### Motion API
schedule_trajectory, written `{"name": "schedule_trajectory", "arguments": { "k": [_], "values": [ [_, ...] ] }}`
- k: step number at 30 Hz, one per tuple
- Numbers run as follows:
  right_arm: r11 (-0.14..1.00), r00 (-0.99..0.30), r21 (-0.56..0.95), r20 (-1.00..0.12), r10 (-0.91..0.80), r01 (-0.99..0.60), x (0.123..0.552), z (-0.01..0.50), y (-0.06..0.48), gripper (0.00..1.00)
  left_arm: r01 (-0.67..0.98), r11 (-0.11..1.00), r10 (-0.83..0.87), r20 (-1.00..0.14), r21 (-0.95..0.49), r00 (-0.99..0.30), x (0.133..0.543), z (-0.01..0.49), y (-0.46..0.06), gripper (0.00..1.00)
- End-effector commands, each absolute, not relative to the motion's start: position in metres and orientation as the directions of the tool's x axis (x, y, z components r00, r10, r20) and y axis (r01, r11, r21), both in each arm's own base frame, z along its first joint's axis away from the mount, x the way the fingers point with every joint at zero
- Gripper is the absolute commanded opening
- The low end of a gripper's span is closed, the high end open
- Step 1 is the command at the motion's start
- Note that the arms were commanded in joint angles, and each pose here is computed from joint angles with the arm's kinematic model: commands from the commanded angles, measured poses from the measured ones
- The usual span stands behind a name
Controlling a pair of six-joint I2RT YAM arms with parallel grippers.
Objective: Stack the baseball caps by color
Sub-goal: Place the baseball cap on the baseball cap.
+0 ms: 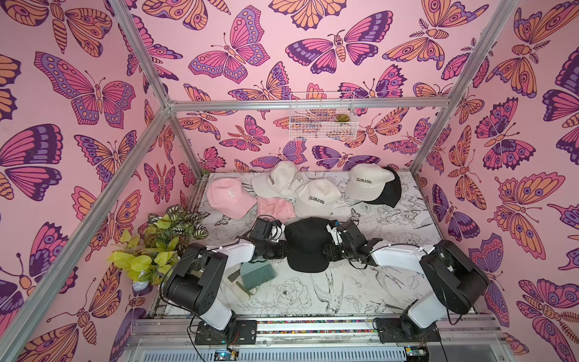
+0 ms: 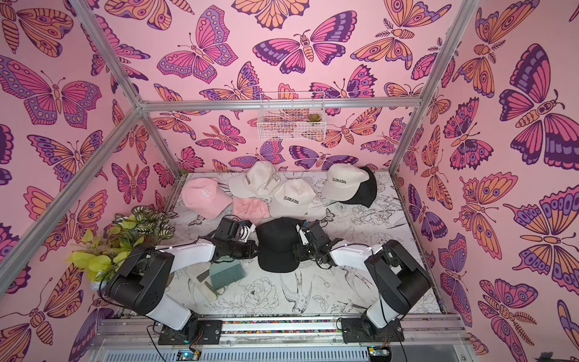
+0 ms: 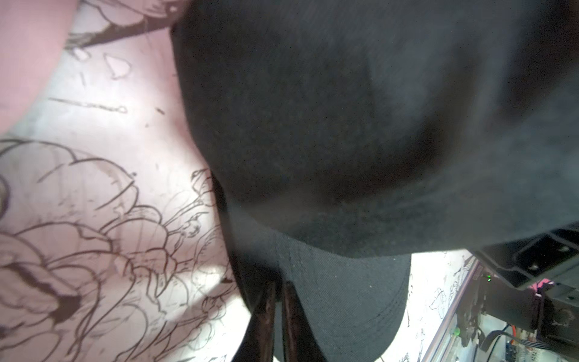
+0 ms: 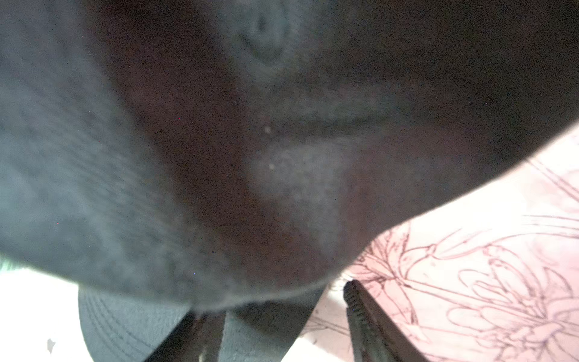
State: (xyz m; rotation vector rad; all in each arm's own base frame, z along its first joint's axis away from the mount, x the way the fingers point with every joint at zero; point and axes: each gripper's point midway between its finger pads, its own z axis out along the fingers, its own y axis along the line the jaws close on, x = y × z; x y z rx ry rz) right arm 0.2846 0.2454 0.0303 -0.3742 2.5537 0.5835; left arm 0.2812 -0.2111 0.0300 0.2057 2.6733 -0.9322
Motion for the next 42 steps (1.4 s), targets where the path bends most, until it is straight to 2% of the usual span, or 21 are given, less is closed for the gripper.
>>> {"name": "schedule_trajectory", "arguments": {
  "k": [1,5,8,12,17,19,23,27,31,37,42],
  "values": [
    [0.913,-0.862,0.296,-0.495,-0.107,-0.282,0.284,0.017,0.232,0.58,0.17,0.822,0.039,-0.245,-0.543,-0.969,0.266,0.005,-0.203,0.16],
    [0.912,-0.875,0.304,-0.472,-0.107,-0.276,0.283,0.014,0.235,0.56,0.152,0.827,0.036,-0.219,-0.542,-0.975,0.268,-0.001,-0.205,0.18],
    [0.918,-0.865,0.303,-0.495,-0.078,-0.256,0.286,0.022,0.231,0.56,0.138,0.838,0.033,-0.205,-0.527,-0.978,0.267,-0.005,-0.203,0.18],
    [0.912,-0.84,0.325,-0.541,-0.04,-0.252,0.292,0.041,0.233,0.63,0.129,0.842,0.026,-0.199,-0.525,-0.98,0.269,-0.006,-0.203,0.18],
    [0.903,-0.822,0.34,-0.569,-0.024,-0.262,0.299,0.056,0.235,0.66,0.112,0.841,0.004,-0.2,-0.53,-0.98,0.272,-0.003,-0.204,0.2],
    [0.896,-0.812,0.362,-0.584,0.004,-0.256,0.305,0.067,0.231,0.7,0.106,0.841,-0.009,-0.21,-0.531,-0.978,0.276,0.002,-0.205,0.28],
    [0.877,-0.779,0.424,-0.619,0.099,-0.225,0.324,0.095,0.212,0.82,0.106,0.82,-0.03,-0.226,-0.563,-0.974,0.286,0.017,-0.212,0.35],
    [0.874,-0.709,0.465,-0.663,0.239,-0.14,0.348,0.124,0.173,0.92,0.095,0.812,-0.068,-0.255,-0.577,-0.965,0.297,0.032,-0.212,0.39],
    [0.859,-0.626,0.511,-0.673,0.394,-0.009,0.378,0.141,0.117,0.99,0.092,0.811,-0.107,-0.3,-0.578,-0.948,0.308,0.047,-0.21,0.51],
    [0.791,-0.511,0.567,-0.621,0.595,0.231,0.413,0.137,0.02,0.99,0.016,0.821,-0.228,-0.354,-0.57,-0.907,0.32,0.067,-0.197,0.74],
    [0.723,-0.522,0.62,-0.527,0.671,0.304,0.441,0.12,-0.031,1.0,-0.037,0.815,-0.323,-0.4,-0.578,-0.858,0.329,0.083,-0.187,0.88]
  ]
}}
